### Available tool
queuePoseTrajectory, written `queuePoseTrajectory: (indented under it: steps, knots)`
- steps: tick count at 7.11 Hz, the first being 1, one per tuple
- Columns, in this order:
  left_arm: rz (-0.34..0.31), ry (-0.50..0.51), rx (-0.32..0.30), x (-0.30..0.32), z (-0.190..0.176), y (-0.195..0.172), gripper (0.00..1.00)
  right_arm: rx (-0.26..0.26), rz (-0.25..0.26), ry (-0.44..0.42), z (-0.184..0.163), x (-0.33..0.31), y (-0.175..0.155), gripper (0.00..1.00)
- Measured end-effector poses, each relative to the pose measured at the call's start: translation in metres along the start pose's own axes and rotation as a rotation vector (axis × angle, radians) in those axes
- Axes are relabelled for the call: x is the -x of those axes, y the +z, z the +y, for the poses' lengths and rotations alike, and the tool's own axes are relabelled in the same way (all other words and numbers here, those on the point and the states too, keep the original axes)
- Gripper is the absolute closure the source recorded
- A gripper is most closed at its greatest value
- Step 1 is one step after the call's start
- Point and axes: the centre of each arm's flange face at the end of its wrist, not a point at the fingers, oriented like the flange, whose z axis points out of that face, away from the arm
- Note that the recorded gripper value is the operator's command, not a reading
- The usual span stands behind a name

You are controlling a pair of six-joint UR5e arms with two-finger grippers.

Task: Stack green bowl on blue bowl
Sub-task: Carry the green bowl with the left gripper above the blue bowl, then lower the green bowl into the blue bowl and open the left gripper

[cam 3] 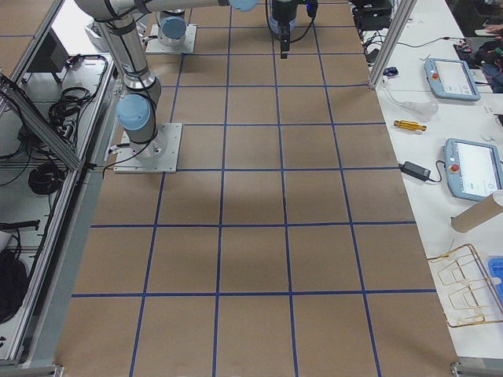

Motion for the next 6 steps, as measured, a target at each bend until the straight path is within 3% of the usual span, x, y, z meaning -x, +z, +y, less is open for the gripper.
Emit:
queuePoseTrajectory:
  steps: [2, 5, 6]
  knots:
    - [-0.006, 0.018, 0.016, -0.036, -0.026, 0.041, 1.0, 0.001, 0.0, -0.001, 0.0, 0.0, 0.0, 0.0]
    - [0.003, 0.03, 0.056, -0.052, -0.023, 0.042, 1.0, 0.001, 0.0, -0.002, 0.0, 0.0, 0.0, 0.0]
    - [0.003, 0.029, 0.065, -0.053, -0.022, 0.041, 0.37, 0.001, 0.001, -0.002, 0.0, 0.0, 0.0, 0.0]
